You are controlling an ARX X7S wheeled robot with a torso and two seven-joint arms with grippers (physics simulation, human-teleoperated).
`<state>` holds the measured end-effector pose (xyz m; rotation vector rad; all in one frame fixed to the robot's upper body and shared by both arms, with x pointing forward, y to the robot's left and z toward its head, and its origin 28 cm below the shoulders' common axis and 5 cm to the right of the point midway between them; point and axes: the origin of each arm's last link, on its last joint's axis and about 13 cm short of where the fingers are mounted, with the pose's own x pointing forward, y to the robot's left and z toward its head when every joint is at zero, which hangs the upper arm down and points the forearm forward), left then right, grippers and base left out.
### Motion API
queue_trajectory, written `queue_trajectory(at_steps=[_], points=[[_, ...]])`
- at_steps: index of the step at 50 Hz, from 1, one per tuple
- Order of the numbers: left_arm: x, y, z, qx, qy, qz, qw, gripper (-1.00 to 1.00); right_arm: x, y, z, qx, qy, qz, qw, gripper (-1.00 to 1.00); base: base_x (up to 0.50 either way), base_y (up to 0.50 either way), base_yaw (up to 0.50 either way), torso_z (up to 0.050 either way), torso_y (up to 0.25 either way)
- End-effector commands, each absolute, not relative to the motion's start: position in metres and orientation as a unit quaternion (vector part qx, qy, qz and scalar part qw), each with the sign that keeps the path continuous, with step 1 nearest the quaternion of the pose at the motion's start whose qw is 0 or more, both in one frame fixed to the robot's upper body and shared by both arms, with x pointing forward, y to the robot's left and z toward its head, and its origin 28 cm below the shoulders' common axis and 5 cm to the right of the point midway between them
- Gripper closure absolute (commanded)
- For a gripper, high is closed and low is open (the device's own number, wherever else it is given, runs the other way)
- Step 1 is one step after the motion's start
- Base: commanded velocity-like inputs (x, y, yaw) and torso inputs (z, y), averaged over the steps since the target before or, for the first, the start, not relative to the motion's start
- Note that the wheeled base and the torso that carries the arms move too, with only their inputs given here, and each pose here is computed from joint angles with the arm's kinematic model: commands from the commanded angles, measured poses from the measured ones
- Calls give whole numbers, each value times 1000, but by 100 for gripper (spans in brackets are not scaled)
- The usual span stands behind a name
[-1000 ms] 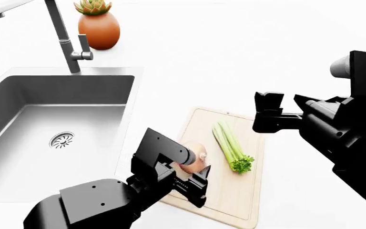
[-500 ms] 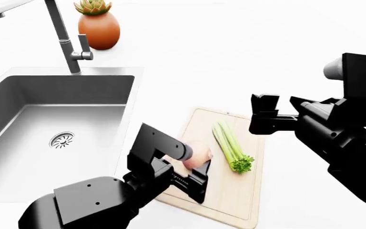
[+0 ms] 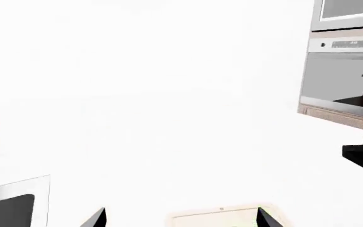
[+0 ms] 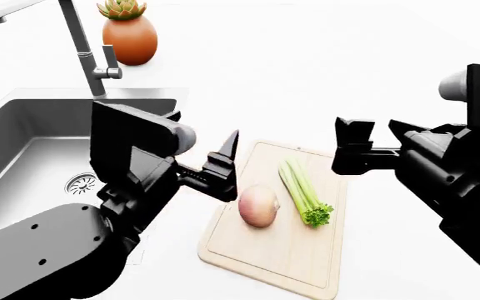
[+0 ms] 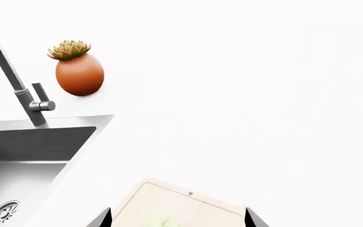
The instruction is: Pick the vegetables from the sink and place them on the cutting board.
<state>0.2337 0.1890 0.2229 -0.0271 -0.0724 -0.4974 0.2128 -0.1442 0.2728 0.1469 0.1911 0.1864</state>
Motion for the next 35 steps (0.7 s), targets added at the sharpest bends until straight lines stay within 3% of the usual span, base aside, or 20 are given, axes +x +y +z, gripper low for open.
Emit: queue_trajectory(at_steps=[1,20,35], points=[[213,212,262,-29,-149,-164,975,-100,190,-144,284,61,35,75,995,-100,0,0,0,0,0],[193,222,275,-55,-188,-137,971,-100,147,-144,301,82,-73,62,992,-100,0,0,0,0,0],[187,224,281,-89,-205,-145,964,-100,134,-141,309,84,-112,77,987,-100,0,0,0,0,0]])
